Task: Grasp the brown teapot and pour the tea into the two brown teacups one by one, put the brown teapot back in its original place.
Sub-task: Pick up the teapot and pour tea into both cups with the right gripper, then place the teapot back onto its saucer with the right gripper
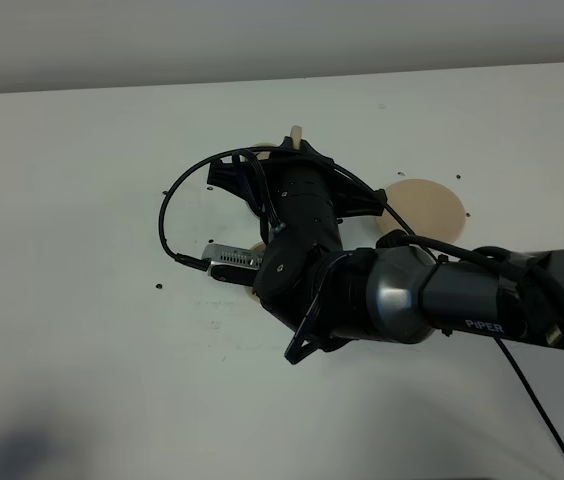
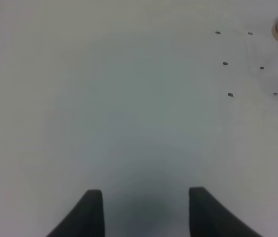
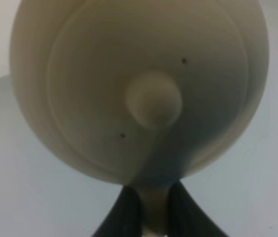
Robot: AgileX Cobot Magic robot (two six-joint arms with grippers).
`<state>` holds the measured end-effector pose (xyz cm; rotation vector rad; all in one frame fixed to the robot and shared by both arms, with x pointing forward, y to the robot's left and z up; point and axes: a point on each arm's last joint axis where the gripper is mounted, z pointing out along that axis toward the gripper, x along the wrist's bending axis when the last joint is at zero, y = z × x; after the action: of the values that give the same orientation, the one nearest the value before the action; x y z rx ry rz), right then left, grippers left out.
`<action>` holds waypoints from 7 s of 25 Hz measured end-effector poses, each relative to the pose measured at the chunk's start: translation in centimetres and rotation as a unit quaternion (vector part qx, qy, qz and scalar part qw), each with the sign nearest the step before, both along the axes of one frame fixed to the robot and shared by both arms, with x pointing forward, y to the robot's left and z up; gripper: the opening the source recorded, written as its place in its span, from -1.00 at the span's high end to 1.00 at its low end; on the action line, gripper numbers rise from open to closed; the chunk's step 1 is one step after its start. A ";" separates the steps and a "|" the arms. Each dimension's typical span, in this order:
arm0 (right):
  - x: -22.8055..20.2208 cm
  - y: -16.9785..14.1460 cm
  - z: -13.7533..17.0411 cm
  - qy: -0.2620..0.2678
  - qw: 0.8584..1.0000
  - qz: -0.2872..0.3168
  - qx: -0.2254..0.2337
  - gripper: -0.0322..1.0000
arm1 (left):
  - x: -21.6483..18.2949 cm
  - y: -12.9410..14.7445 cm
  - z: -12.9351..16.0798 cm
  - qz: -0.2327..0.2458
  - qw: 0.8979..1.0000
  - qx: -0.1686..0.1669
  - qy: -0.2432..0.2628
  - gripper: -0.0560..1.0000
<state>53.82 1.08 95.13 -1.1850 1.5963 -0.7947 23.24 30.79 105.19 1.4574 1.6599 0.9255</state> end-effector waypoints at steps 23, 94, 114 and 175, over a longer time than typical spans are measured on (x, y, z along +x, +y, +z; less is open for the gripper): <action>-0.2 0.0 -0.7 0.012 0.998 -0.029 0.049 0.75 | 0.0 0.0 0.0 0.000 1.000 0.000 0.000 0.09; -4.7 -7.7 -0.3 0.302 0.527 -0.599 0.522 0.75 | 0.0 0.0 0.0 0.000 1.000 0.000 0.000 0.09; -3.5 -10.0 1.2 0.276 0.509 -0.611 0.539 0.75 | 0.0 0.0 0.0 0.000 1.000 0.000 0.000 0.09; 7.6 -16.3 -2.3 0.224 0.417 -0.667 0.575 0.52 | 0.0 0.0 0.0 0.000 1.000 0.001 0.000 0.09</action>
<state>61.45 -15.24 92.87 1.2808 2.6110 0.0851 23.24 30.79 105.19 1.4585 1.6592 0.9261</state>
